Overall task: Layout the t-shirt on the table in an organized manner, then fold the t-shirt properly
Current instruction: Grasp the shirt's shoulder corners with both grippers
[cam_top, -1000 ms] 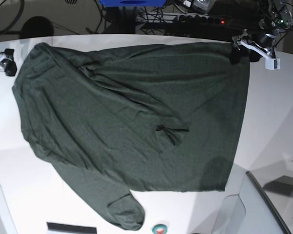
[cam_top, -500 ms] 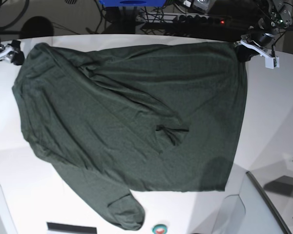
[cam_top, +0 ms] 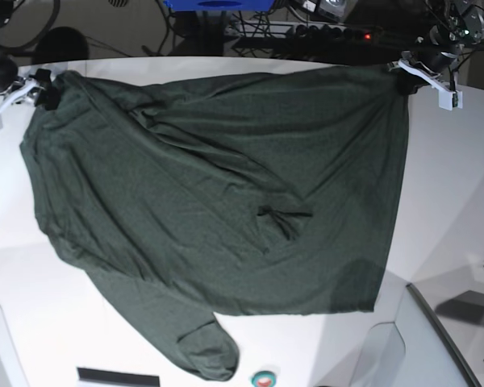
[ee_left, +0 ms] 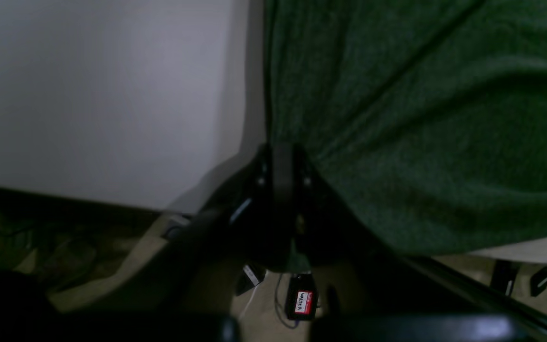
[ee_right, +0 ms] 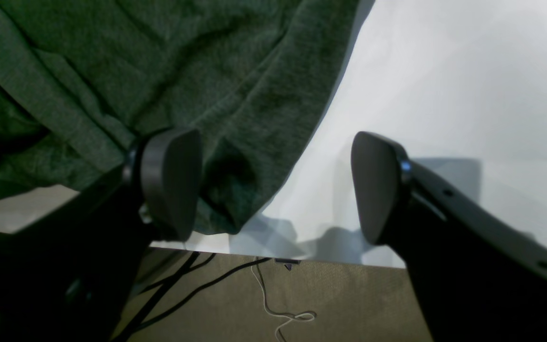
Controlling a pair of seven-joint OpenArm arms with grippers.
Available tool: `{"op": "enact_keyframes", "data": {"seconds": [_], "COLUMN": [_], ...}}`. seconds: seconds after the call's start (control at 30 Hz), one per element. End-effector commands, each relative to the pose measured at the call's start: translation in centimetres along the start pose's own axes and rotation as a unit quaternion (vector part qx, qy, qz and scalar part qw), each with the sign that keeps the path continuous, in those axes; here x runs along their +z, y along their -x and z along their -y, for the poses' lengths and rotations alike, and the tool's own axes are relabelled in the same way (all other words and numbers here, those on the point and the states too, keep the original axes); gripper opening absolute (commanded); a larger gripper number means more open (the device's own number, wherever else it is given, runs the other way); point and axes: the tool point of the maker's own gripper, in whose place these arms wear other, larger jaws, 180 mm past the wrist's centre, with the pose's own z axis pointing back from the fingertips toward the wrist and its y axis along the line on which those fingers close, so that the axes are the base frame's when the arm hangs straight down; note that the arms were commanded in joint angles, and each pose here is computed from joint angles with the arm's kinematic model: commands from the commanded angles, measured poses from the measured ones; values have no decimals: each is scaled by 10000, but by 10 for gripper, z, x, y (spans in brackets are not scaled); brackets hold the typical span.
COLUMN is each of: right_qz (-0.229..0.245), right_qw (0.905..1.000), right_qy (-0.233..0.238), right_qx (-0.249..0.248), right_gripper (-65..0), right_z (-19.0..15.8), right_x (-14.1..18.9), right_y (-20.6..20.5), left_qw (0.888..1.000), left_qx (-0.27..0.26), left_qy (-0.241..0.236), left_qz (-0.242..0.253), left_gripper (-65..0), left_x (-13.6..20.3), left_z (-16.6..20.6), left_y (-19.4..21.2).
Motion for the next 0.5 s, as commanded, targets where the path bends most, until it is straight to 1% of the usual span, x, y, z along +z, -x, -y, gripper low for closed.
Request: {"op": "enact_keyframes", "data": {"seconds": [0.0,0.1,0.13,0.17,0.27,0.3,0.47], "right_qz": [-66,-95,-117,-157,-312,-396,-460], "right_qw": [9999,9999,9999,9998,9995,9992,9989], "right_qy": [40,42,47,54,61,62,66], "right_qx": [77,67,63,60,61,61,84], "right_gripper": [-197,-203,-230,-276,-444,-483,-590], "right_z": [3,3,4,5,5,5,5], "right_x": [3,3,4,4,5,5,6], "right_y": [1,3,5,9,15,18,19], "left_qw": [9998,9998,9998,9998,9998,9998,9998], "left_qx": [-74,-74,-74,-74,-81,-81,-81], "left_qy": [-5,-5,-5,-5,-9,-9,-9], "left_qz": [164,164,164,164,165,165,165], "left_gripper": [-650,-650,-650,-650,-650,-650,-650], "left_x": [4,4,4,4,4,4,4], "left_z": [-3,-3,-3,-3,-3,-3,-3], "left_y": [-11,-11,-11,-11,-12,-12,-12]}}
